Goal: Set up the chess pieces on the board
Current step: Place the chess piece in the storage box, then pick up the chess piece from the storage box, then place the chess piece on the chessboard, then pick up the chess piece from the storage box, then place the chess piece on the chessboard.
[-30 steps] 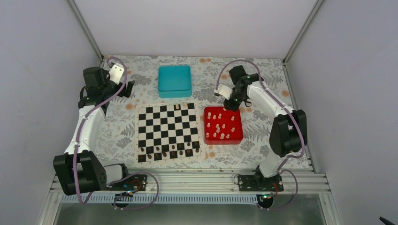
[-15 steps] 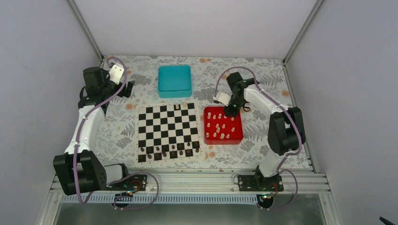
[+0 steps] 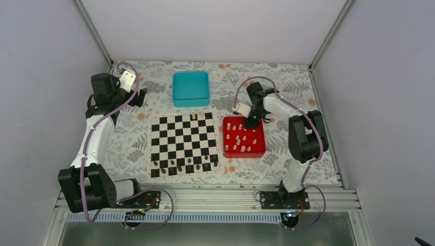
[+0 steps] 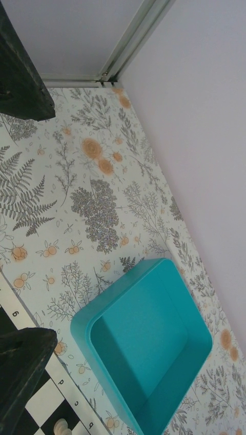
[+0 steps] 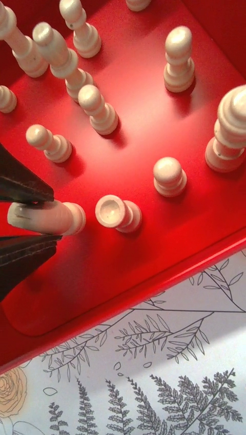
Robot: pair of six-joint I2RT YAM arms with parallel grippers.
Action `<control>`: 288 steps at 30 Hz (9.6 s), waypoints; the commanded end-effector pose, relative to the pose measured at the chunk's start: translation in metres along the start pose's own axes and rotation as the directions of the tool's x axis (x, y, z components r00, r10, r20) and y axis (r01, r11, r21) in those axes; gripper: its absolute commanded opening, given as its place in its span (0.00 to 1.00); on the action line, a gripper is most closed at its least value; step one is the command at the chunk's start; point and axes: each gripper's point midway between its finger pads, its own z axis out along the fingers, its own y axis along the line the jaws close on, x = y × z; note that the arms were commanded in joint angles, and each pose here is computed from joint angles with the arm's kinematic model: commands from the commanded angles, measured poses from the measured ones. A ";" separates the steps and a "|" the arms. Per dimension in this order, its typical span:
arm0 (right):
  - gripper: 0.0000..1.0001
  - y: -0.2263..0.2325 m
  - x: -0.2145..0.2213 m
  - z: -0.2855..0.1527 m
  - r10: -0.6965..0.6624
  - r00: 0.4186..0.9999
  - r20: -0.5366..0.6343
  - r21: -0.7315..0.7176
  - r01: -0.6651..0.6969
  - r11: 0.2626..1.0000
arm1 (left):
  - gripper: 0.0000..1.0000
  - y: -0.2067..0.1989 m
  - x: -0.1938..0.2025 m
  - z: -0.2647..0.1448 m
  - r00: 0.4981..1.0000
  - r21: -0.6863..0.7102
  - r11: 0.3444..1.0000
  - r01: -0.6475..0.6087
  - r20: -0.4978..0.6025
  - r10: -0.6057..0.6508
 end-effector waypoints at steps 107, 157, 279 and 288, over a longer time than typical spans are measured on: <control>0.13 0.059 -0.181 0.048 -0.392 0.920 -0.013 -0.015 0.392 0.920 | 1.00 -0.010 -0.004 -0.006 0.999 0.047 0.999 -0.017 0.029 0.015; 0.40 0.016 -0.032 -0.027 -0.092 0.995 0.034 0.055 0.090 0.994 | 1.00 -0.008 0.000 -0.002 1.000 0.047 0.999 -0.008 0.010 0.008; 0.14 0.023 -0.188 0.062 -0.303 0.952 0.040 0.041 0.302 0.952 | 1.00 -0.013 0.001 -0.002 1.000 0.069 0.998 -0.011 0.019 0.010; 0.41 0.017 -0.201 0.017 -0.288 0.951 0.115 0.118 0.275 0.954 | 1.00 -0.013 0.001 -0.002 1.000 0.070 0.997 -0.011 0.016 0.010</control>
